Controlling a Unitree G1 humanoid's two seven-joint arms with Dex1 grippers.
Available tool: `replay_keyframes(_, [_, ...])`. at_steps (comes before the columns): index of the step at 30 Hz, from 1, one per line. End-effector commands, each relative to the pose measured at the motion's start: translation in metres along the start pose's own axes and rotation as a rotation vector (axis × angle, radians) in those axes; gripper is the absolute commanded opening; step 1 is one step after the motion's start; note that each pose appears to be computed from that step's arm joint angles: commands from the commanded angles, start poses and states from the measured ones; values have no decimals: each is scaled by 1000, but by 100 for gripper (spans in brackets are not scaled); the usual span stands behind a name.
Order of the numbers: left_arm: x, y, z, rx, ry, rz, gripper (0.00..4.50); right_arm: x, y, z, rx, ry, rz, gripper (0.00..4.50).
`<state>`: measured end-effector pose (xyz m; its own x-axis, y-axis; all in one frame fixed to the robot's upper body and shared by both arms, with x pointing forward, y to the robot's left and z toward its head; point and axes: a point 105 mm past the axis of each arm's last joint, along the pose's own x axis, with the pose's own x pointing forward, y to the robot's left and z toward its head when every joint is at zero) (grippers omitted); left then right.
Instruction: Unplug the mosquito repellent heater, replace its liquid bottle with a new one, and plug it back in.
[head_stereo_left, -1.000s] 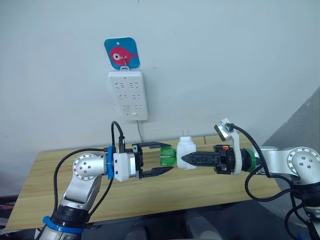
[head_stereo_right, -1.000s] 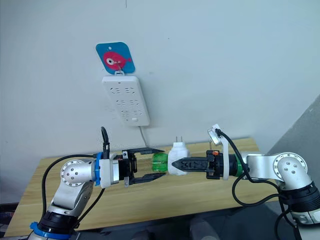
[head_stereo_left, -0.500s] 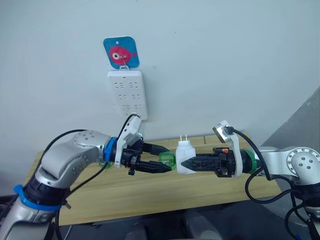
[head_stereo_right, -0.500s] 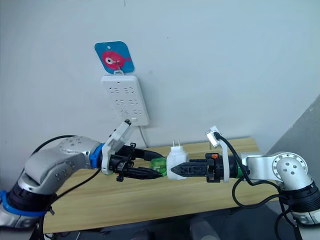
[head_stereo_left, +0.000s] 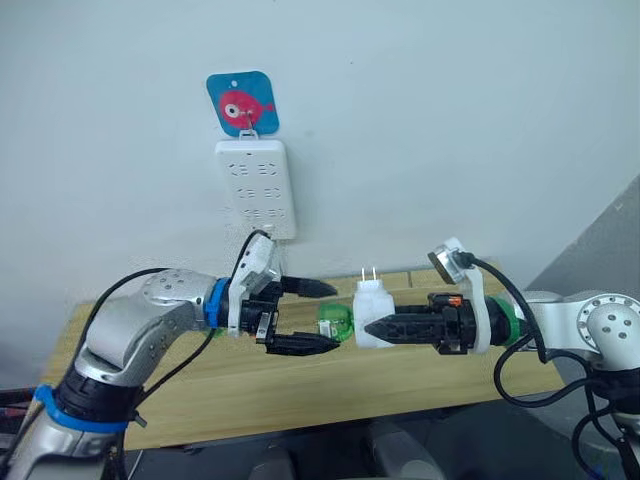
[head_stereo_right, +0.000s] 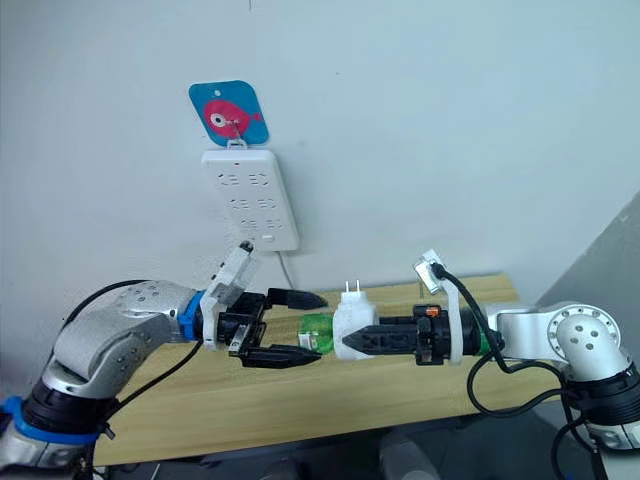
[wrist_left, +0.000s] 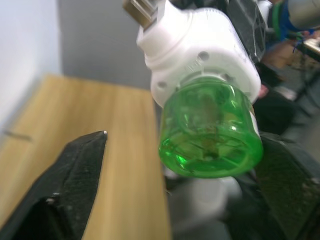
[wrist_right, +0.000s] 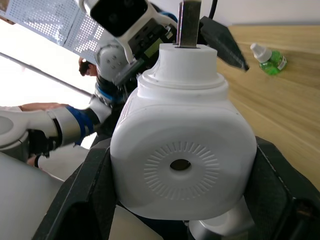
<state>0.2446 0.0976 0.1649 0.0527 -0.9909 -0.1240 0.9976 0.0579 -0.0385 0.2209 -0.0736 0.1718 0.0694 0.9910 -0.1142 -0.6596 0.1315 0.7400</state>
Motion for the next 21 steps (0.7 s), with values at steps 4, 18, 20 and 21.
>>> replay_keyframes(4, [-11, -9, -2, 388, 9, 54, 450, -5, 8, 5, 20, -21, 41, 300])
replay_keyframes(18, [3, -16, 11, 859, -152, 79, 450, -5, 7, 6, 24, -29, 29, 300])
replay_keyframes(20, [3, -16, 10, 856, -153, 72, 450, -5, 7, 6, 23, -29, 27, 300])
replay_keyframes(21, [4, -16, 10, 853, -152, 70, 450, -5, 7, 6, 22, -29, 27, 300])
